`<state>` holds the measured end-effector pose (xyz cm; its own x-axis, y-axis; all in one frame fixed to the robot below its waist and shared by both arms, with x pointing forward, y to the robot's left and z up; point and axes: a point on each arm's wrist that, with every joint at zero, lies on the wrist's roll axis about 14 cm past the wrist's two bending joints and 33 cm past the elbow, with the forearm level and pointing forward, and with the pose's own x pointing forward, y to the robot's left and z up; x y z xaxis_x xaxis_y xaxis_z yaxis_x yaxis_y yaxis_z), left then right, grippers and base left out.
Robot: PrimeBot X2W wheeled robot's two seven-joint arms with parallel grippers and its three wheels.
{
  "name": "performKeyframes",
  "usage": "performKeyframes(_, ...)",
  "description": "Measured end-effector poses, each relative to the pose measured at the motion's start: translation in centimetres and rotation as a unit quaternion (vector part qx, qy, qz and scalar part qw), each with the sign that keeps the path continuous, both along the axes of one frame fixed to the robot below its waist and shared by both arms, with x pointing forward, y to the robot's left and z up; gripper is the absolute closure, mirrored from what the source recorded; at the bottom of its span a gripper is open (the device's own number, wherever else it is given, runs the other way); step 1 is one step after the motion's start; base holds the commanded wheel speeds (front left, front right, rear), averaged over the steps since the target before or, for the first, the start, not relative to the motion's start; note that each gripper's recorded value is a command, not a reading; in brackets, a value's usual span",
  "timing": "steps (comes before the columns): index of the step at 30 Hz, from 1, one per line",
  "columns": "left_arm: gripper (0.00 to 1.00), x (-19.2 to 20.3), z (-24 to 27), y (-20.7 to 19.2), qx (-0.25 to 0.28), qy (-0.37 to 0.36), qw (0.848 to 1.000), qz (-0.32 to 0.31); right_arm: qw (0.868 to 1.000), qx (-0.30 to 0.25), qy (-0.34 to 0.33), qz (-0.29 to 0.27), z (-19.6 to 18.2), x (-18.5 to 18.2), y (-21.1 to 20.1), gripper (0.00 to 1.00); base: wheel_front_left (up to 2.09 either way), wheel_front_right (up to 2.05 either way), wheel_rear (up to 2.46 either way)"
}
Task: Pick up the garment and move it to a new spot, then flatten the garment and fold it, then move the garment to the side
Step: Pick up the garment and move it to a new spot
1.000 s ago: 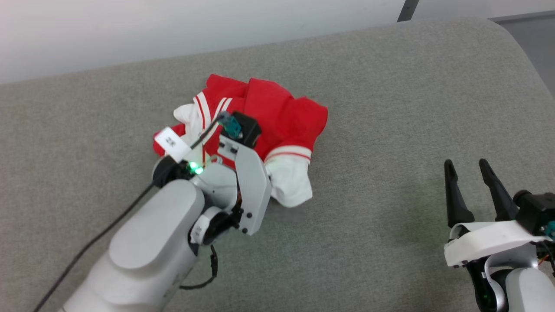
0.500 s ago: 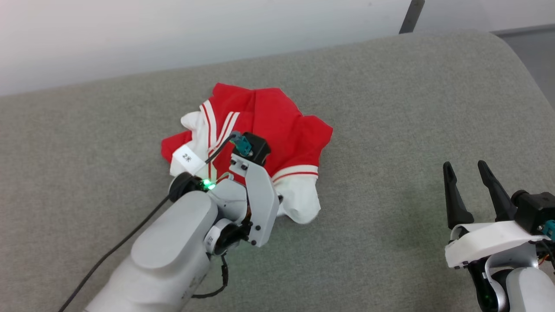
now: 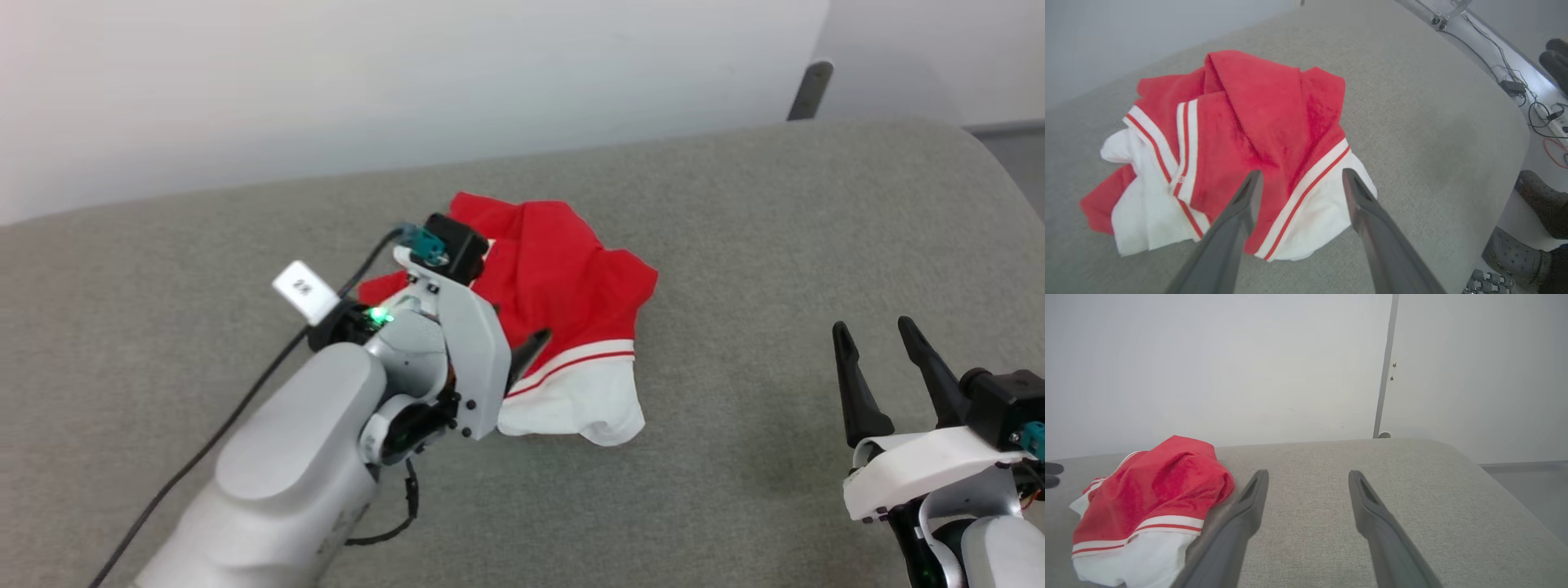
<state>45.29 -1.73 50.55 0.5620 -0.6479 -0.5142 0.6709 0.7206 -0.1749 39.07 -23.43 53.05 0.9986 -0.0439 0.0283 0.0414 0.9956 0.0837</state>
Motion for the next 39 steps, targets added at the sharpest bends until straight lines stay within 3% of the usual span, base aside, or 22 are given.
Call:
performKeyframes(8,0.00,0.4,4.8,4.2,-0.058,-0.102,0.991,0.060,0.999,-0.004,-0.010,0.032,1.0,-0.3,1.9,0.00,0.00,0.00,0.00)
performKeyframes(19,0.00,-1.3,8.6,14.5,-0.112,-0.237,0.945,0.197,0.998,-0.012,-0.027,0.057,2.0,-0.6,3.2,0.00,0.00,0.00,0.00)
performKeyframes(32,0.00,-6.4,6.9,23.9,-0.116,-0.305,0.890,0.318,0.995,-0.023,-0.056,0.074,2.6,-1.0,4.2,0.00,0.00,0.00,0.00)
performKeyframes(39,0.00,-9.4,4.2,28.0,-0.103,-0.292,0.872,0.380,0.995,-0.027,-0.060,0.075,2.3,-1.2,4.2,0.00,0.00,0.00,0.00)
